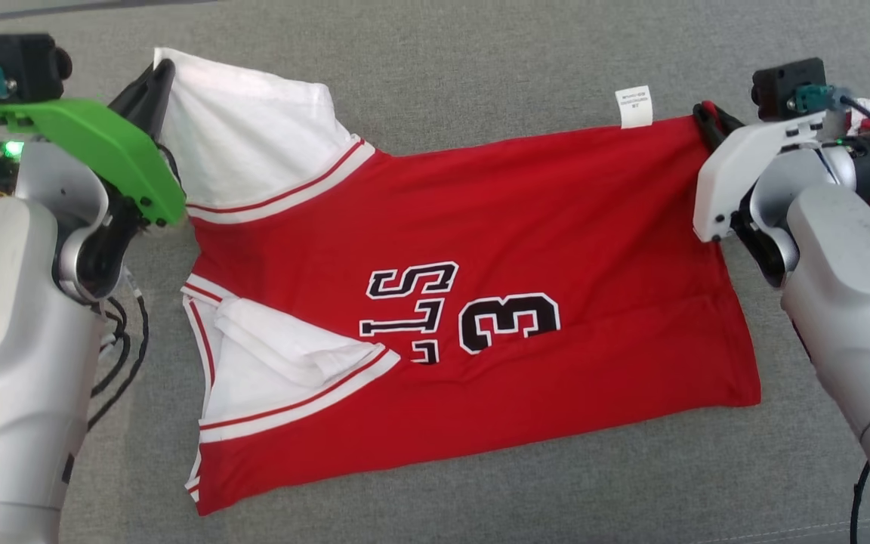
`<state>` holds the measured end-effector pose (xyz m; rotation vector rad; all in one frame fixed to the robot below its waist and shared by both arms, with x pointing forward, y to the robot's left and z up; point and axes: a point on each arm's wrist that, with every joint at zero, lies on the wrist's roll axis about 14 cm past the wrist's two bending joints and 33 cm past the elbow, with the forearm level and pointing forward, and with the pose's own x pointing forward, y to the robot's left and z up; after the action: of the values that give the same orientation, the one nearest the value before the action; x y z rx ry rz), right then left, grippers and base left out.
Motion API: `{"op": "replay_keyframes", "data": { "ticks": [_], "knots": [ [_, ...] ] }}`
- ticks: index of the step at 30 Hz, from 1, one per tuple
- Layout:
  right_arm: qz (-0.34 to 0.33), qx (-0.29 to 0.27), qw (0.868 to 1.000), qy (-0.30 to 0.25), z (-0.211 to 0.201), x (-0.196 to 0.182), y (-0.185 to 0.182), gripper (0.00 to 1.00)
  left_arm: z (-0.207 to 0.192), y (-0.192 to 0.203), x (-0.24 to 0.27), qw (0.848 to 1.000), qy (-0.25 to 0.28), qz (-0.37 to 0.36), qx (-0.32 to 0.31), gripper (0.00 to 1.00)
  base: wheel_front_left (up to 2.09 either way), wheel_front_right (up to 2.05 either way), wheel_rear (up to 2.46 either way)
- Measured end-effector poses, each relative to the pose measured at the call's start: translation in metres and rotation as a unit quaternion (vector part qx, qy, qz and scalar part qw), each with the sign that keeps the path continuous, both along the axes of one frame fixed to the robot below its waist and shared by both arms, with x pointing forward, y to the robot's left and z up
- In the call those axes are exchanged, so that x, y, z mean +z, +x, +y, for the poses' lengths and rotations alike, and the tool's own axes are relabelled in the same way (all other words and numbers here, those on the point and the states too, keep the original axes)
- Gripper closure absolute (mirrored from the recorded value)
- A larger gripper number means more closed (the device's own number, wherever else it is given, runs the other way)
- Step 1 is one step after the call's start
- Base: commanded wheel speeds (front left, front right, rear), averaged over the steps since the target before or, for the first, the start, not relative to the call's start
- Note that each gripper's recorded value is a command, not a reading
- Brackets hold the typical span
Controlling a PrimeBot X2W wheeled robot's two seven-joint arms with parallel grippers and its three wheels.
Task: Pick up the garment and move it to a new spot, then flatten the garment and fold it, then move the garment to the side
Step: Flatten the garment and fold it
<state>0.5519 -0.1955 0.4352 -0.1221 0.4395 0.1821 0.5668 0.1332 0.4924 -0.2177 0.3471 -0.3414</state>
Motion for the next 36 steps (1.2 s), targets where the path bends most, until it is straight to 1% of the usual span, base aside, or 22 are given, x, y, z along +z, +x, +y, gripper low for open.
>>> {"op": "replay_keyframes", "data": {
  "ticks": [3,7,11,14,18,21,25,30,31,32,33,34,36],
  "knots": [
    [-0.020,-0.001,1.000,0.016,0.000,0.002,-0.012,1.00,-0.002,-0.014,0.005,1.000,-0.019,-0.019,0.000,1.00,0.00,0.00,0.00],
    [-0.048,-0.009,0.998,0.043,-0.005,0.005,-0.033,1.00,-0.001,-0.047,0.006,0.999,-0.042,-0.034,0.002,1.00,0.00,0.00,0.00],
    [-0.076,-0.031,0.994,0.075,-0.015,0.006,-0.058,1.00,0.006,-0.092,-0.005,0.996,-0.076,-0.022,0.033,1.00,0.00,0.00,0.00],
    [-0.082,-0.053,0.990,0.100,-0.022,0.001,-0.078,1.00,0.010,-0.127,-0.017,0.994,-0.093,-0.004,0.060,1.00,0.00,0.00,0.00],
    [-0.086,-0.067,0.987,0.117,-0.024,-0.005,-0.100,1.00,0.011,-0.172,-0.033,0.989,-0.117,0.026,0.091,1.00,0.00,0.00,0.00],
    [-0.091,-0.070,0.985,0.128,-0.020,-0.006,-0.110,1.00,0.006,-0.196,-0.042,0.986,-0.126,0.047,0.100,1.00,0.00,0.00,0.00],
    [-0.094,-0.071,0.983,0.138,-0.013,-0.005,-0.120,1.00,0.005,-0.216,-0.049,0.983,-0.133,0.060,0.112,1.00,0.00,0.00,0.00],
    [-0.088,-0.069,0.984,0.138,-0.006,-0.005,-0.128,1.00,0.002,-0.227,-0.061,0.980,-0.138,0.078,0.121,1.00,0.00,0.00,0.00],
    [-0.087,-0.068,0.984,0.136,-0.005,-0.004,-0.130,0.74,0.001,-0.229,-0.065,0.979,-0.138,0.082,0.125,0.85,0.00,0.00,0.00],
    [-0.088,-0.069,0.984,0.137,-0.004,-0.004,-0.131,0.57,0.002,-0.229,-0.067,0.979,-0.137,0.082,0.129,0.60,0.00,0.00,0.00],
    [-0.089,-0.071,0.984,0.139,-0.004,-0.003,-0.133,0.18,0.004,-0.230,-0.069,0.979,-0.132,0.079,0.134,0.04,0.00,0.00,0.00],
    [-0.089,-0.074,0.983,0.141,-0.003,-0.003,-0.135,0.00,0.007,-0.231,-0.071,0.979,-0.128,0.078,0.138,0.00,0.00,0.00,0.00],
    [-0.090,-0.079,0.982,0.144,-0.003,-0.003,-0.140,0.00,0.008,-0.232,-0.074,0.979,-0.125,0.076,0.142,0.00,0.00,0.00,0.00]
  ]
}}
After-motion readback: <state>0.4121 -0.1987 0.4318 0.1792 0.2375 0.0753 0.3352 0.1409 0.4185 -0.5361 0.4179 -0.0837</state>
